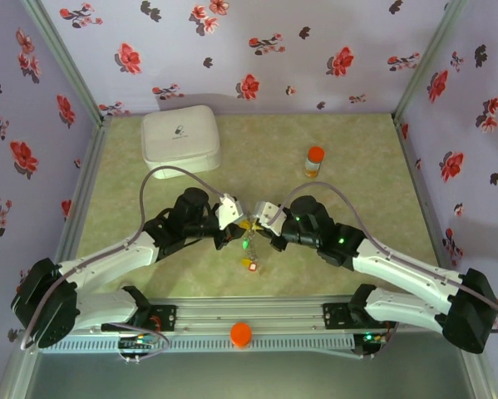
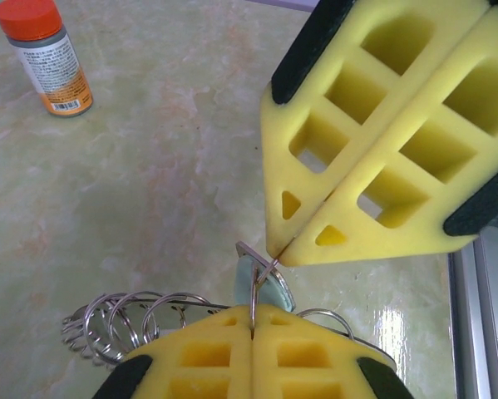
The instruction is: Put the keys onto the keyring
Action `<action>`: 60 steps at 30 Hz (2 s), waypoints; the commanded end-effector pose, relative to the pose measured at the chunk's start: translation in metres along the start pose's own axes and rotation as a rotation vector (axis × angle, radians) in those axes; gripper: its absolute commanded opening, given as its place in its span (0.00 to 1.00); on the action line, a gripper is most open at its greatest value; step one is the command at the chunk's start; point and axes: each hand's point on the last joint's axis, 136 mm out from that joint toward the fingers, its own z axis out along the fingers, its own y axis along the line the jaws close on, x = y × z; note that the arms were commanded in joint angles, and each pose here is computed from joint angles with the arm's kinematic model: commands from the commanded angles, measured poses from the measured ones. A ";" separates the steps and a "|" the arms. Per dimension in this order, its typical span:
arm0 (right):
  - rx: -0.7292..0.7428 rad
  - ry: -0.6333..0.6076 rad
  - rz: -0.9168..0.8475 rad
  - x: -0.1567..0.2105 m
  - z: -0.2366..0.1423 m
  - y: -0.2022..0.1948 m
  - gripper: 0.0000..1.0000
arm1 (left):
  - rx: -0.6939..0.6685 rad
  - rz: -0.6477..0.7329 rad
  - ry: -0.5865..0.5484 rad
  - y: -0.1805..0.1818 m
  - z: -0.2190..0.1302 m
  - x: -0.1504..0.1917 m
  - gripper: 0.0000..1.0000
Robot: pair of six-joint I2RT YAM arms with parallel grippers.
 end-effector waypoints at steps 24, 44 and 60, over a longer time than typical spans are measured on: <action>0.259 0.017 0.289 -0.012 -0.006 -0.062 0.00 | -0.113 0.276 -0.061 -0.006 -0.008 -0.040 0.00; 0.004 0.004 0.283 -0.020 -0.006 -0.032 0.00 | -0.261 0.392 -0.201 0.006 -0.015 -0.057 0.00; -0.055 -0.063 0.042 -0.005 -0.051 -0.013 0.45 | -0.100 0.055 -0.515 0.004 -0.037 -0.067 0.00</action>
